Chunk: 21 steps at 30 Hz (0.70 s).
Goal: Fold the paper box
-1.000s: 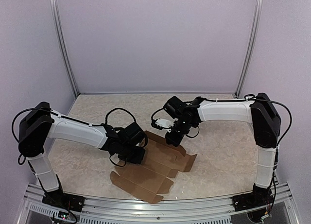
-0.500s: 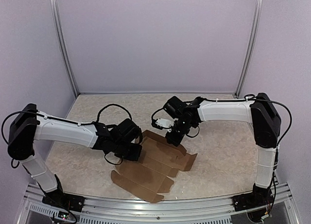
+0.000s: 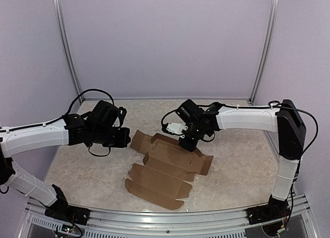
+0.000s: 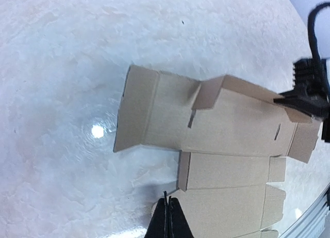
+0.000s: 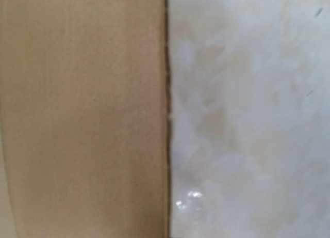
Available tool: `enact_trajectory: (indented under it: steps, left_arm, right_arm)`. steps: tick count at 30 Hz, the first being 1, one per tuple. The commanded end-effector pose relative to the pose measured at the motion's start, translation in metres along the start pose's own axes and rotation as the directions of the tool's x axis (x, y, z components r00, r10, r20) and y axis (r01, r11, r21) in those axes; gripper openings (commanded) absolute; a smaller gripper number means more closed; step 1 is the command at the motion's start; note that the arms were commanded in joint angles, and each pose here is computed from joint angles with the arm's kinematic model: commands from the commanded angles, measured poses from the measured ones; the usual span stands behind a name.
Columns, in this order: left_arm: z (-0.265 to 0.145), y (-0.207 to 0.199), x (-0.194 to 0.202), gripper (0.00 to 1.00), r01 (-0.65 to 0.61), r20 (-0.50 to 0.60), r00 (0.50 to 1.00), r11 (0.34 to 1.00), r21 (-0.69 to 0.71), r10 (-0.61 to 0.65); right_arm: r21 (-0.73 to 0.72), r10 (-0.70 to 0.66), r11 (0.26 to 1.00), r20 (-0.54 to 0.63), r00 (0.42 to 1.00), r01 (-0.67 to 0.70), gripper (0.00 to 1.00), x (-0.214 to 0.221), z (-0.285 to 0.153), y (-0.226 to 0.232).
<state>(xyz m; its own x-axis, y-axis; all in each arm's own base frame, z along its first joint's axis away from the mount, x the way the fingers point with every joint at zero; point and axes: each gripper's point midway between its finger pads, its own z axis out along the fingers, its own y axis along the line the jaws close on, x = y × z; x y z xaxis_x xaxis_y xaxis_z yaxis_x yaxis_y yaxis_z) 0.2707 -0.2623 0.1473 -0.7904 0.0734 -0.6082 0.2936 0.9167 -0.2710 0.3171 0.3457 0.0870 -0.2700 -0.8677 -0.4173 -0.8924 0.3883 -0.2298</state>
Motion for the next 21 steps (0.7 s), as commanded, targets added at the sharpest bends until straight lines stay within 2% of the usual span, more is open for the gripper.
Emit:
enact_trajectory:
  steps: [1, 6, 11, 17, 21]
  left_arm:
    - [-0.025, 0.034, -0.023, 0.00, 0.049, 0.096, 0.994, 0.996, -0.068, -0.043]
    - [-0.037, 0.058, -0.035, 0.00, 0.162, 0.187, 0.970, 0.986, -0.027, -0.154]
    - [-0.032, 0.073, -0.030, 0.00, 0.237, 0.215, 0.946, 0.971, 0.040, -0.240]
    - [-0.018, 0.077, -0.021, 0.00, 0.246, 0.202, 0.946, 0.967, 0.065, -0.255]
    - [-0.004, 0.068, -0.019, 0.00, 0.223, 0.195, 0.949, 0.965, 0.135, -0.247]
  right_arm:
    - [0.119, -0.147, 0.983, 0.063, 0.987, 0.139, 0.00, -0.020, -0.023, -0.004]
    - [0.240, -0.267, 0.941, 0.084, 0.960, 0.240, 0.00, -0.030, -0.035, -0.002]
    - [0.390, -0.369, 0.867, 0.081, 0.926, 0.311, 0.00, -0.041, -0.047, -0.003]
    - [0.572, -0.479, 0.726, 0.022, 0.878, 0.382, 0.00, -0.046, -0.056, 0.001]
    - [0.650, -0.507, 0.657, 0.007, 0.862, 0.382, 0.00, -0.047, -0.059, 0.005]
